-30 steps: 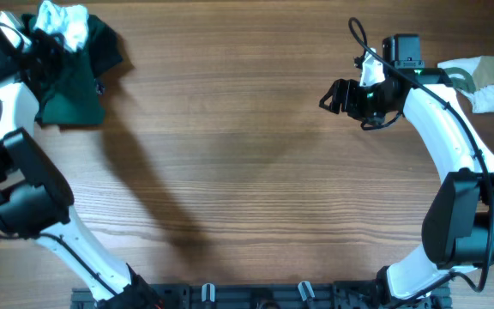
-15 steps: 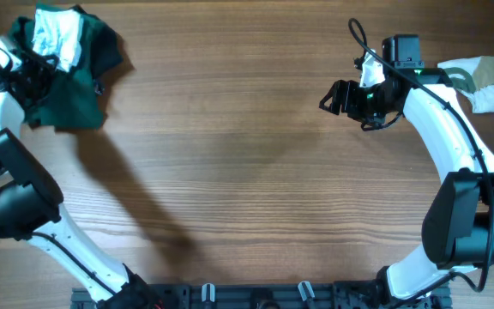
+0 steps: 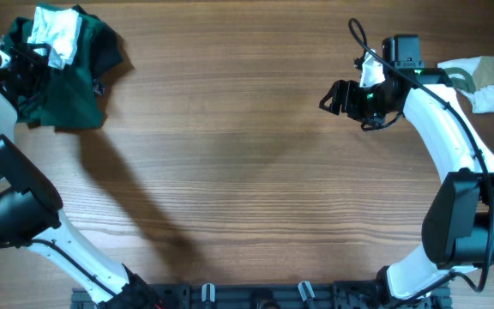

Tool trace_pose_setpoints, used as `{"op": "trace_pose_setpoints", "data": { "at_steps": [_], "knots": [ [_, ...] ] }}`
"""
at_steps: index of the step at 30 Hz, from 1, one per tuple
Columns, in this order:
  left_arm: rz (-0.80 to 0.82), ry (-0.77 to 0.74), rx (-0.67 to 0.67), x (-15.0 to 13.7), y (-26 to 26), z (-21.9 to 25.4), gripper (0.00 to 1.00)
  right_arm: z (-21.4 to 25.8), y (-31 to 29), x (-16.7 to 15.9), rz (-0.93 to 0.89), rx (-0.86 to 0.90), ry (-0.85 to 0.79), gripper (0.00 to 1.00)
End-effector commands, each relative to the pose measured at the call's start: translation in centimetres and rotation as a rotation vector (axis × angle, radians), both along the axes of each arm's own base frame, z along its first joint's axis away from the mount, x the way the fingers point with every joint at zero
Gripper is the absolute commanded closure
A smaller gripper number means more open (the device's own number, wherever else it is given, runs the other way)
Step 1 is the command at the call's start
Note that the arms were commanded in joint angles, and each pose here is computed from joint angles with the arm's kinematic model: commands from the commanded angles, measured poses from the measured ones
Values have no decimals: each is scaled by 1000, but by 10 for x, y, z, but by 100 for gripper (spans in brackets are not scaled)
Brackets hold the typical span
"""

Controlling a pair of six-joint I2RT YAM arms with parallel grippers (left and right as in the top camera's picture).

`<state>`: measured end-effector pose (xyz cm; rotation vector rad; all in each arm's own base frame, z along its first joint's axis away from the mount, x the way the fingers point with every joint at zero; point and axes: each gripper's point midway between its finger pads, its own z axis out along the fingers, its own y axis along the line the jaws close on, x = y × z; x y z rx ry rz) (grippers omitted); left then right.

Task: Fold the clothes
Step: 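Lower the striped bundle onto the green garment with the left gripper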

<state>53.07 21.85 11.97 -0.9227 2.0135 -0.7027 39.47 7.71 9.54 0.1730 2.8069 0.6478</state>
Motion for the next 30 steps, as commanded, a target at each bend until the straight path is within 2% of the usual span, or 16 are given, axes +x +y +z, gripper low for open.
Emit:
{"op": "trace_pose_setpoints", "data": {
  "at_steps": [1, 6, 8, 12, 18, 27, 29, 30],
  "knots": [
    [-5, -41, 23, 1, 2, 21, 46, 0, 0, -1, -4, -5, 1, 20],
    [-80, -105, -6, 3, -12, 38, 37, 0, 0, -1, -4, -4, 2, 20],
    [-80, -121, 5, 2, -13, 50, 28, -1, 0, -1, -5, -4, 4, 19],
    [-64, -161, 28, -1, -13, 80, 20, 0, 0, -1, -4, -4, 3, 20],
    [-62, -204, 61, -9, -17, 115, 16, -1, 0, -1, -4, -4, 3, 19],
    [-27, -180, 77, -12, -15, 116, 15, 0, 0, -1, -4, -5, 0, 19],
    [-39, -196, 91, -7, -20, 118, 19, 0, 0, 0, -4, -5, -2, 19],
    [-36, -198, 102, -4, -22, 119, 29, 0, 0, 0, -4, -5, -4, 19]
  ]
}}
